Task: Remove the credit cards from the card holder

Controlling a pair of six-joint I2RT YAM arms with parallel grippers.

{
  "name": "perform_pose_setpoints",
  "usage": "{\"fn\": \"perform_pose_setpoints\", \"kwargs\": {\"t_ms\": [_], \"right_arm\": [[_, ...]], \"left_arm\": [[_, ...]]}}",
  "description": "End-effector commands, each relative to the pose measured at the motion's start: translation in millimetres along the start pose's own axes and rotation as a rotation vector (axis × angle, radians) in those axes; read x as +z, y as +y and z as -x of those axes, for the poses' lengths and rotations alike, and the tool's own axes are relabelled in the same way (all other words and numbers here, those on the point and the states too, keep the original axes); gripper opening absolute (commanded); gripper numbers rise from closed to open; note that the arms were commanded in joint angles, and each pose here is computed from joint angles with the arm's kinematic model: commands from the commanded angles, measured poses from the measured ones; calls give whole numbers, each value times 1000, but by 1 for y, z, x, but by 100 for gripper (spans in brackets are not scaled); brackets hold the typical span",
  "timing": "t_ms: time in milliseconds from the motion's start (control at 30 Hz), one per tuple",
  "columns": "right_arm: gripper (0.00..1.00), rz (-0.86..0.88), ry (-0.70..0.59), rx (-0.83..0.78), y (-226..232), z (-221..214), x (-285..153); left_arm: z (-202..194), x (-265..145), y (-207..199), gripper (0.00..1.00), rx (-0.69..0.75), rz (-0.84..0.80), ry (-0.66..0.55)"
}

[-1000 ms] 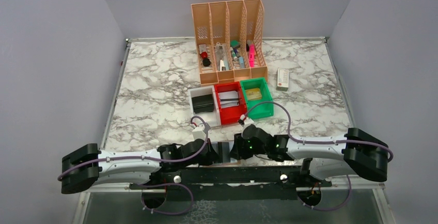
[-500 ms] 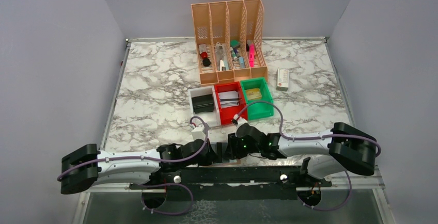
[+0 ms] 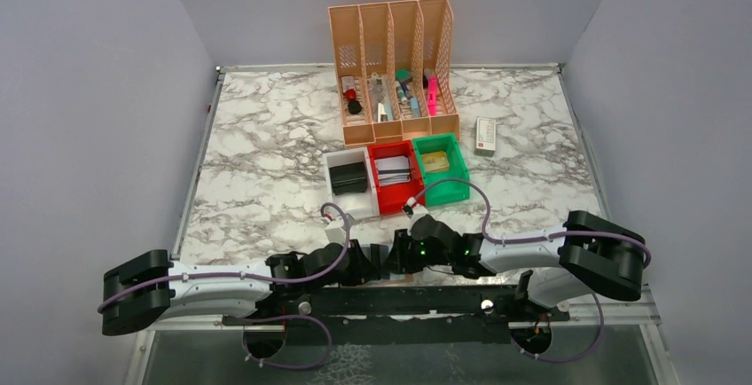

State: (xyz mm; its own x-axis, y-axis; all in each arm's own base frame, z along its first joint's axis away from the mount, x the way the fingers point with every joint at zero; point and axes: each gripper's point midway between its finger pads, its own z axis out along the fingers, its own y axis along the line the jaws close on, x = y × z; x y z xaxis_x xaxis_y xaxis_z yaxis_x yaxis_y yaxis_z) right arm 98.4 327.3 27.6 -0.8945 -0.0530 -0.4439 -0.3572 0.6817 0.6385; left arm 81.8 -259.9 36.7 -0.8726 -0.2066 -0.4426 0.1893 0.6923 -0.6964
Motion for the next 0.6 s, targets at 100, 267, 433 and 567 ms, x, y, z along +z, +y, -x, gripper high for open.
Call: {"fn": "perform_pose_setpoints", "kwargs": {"t_ms": [100, 267, 433, 567], "right_arm": [[34, -113, 49, 18, -31, -19, -2], [34, -182, 30, 0, -43, -15, -7], [34, -237, -13, -29, -48, -4, -16], [34, -242, -69, -72, -39, 15, -26]], "left_arm": [[13, -3, 4, 5, -27, 39, -65], [30, -16, 7, 0, 30, 132, -104], [50, -34, 5, 0, 67, 180, -159], [64, -45, -5, 0, 83, 171, -200]]}}
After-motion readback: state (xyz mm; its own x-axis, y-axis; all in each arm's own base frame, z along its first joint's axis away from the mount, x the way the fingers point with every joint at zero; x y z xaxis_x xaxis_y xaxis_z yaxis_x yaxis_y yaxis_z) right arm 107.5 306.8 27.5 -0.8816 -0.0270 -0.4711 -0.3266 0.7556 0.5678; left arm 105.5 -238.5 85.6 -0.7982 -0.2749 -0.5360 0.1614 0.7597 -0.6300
